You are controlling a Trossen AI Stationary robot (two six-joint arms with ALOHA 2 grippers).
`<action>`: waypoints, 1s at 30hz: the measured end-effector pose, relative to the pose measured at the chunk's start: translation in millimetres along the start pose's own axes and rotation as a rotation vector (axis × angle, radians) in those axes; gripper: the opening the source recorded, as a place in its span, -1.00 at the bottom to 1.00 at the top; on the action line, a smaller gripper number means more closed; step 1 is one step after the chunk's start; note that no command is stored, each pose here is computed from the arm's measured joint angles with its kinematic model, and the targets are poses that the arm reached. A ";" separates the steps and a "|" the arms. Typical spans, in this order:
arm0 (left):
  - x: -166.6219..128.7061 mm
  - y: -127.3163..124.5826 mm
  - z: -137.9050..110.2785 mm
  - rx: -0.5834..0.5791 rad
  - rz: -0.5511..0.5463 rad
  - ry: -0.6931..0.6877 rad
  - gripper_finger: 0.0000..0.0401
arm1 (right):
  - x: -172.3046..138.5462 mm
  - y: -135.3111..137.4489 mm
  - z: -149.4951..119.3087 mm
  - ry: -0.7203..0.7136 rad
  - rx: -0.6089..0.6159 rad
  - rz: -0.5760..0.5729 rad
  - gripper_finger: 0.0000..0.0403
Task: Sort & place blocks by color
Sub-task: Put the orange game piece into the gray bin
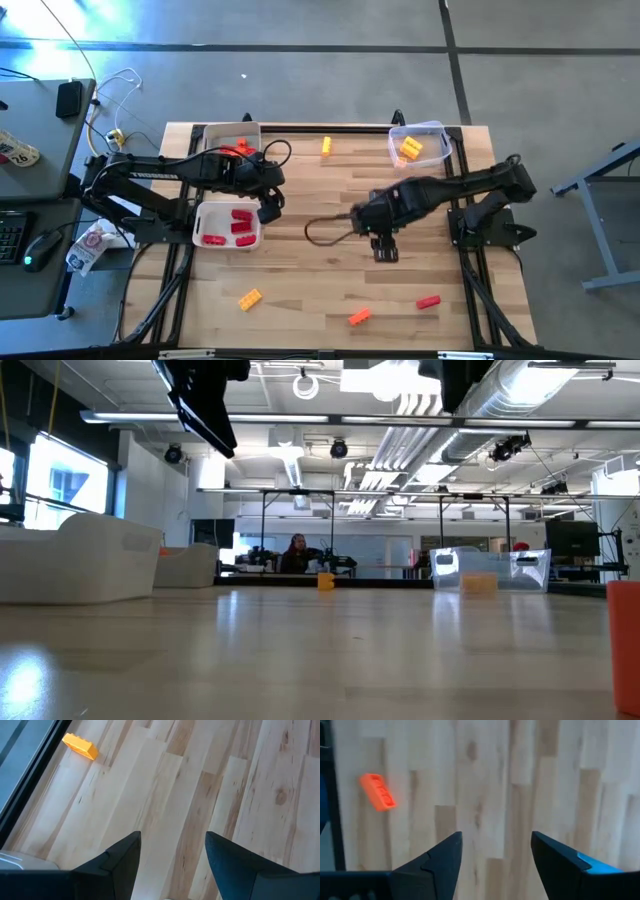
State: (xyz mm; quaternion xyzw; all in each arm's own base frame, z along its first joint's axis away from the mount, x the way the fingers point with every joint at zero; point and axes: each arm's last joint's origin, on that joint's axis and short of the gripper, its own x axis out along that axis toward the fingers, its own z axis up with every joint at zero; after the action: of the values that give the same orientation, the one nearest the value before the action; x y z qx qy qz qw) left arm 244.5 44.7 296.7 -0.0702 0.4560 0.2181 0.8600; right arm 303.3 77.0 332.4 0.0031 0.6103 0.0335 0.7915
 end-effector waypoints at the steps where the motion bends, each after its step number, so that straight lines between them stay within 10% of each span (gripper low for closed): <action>1: 0.0 0.0 0.0 0.000 0.000 0.000 0.04 | -0.1 6.1 0.1 -0.013 -0.019 0.008 0.10; 30: -0.2 -0.4 -0.2 0.001 -0.016 0.005 0.04 | 109.1 134.1 2.2 0.082 -0.325 0.063 0.08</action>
State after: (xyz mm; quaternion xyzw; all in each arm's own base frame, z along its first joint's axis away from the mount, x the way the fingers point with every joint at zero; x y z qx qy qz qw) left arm 244.4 44.2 296.7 -0.0742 0.4577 0.2107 0.8606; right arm 326.4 217.1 233.7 -0.1073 0.6283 0.1568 0.7544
